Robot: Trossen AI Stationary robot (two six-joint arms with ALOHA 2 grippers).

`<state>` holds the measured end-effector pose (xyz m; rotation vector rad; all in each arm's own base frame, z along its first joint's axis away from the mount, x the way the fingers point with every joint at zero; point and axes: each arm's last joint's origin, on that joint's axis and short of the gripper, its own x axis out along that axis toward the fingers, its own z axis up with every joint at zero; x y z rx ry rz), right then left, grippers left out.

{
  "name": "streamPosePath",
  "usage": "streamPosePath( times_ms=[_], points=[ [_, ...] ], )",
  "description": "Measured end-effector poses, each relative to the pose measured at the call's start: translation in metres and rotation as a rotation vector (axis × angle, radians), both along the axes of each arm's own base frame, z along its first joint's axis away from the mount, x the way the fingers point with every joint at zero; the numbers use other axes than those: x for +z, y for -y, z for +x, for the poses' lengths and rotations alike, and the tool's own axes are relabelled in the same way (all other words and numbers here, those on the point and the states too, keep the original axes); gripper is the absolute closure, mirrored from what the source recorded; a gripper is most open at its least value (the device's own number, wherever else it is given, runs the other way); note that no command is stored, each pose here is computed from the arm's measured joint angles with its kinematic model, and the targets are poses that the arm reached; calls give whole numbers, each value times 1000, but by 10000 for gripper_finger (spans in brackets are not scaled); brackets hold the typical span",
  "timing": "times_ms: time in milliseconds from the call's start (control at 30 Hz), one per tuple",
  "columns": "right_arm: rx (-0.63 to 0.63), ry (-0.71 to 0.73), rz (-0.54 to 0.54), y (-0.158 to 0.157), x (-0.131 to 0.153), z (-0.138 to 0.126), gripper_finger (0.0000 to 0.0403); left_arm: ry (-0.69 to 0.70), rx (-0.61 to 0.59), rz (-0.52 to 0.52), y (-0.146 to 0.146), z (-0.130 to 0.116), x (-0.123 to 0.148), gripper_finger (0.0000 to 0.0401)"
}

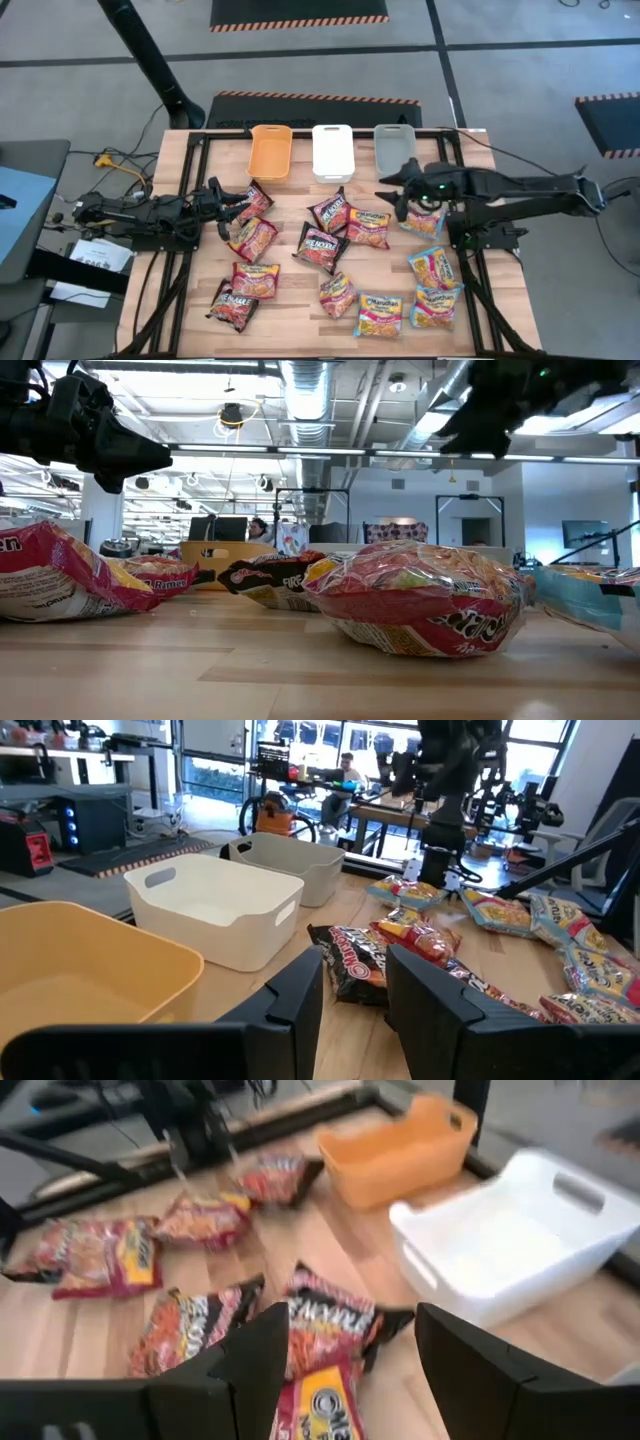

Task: Sort Maruchan noodles
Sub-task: Put the red noodle pack into the white bin

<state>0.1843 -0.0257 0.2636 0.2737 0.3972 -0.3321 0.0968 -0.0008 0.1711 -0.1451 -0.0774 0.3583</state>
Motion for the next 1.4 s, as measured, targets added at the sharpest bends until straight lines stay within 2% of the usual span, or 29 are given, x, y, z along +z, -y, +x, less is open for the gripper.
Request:
streamPosePath(
  times_ms=[167, 433, 700, 1400],
  points=[
    [-23, -107, 56, 2, -21, 17, 159, 0, 0, -1, 0, 0, 0, 299],
    [-23, -256, 77, 4, -50, 36, 159, 0, 0, -1, 0, 0, 0, 299],
    [11, -343, 121, 3, -69, 46, 159, 0, 0, -1, 0, 0, 0, 299],
    [62, -547, 148, -4, -116, 63, 159, 0, 0, -1, 0, 0, 0, 298]
  ],
)
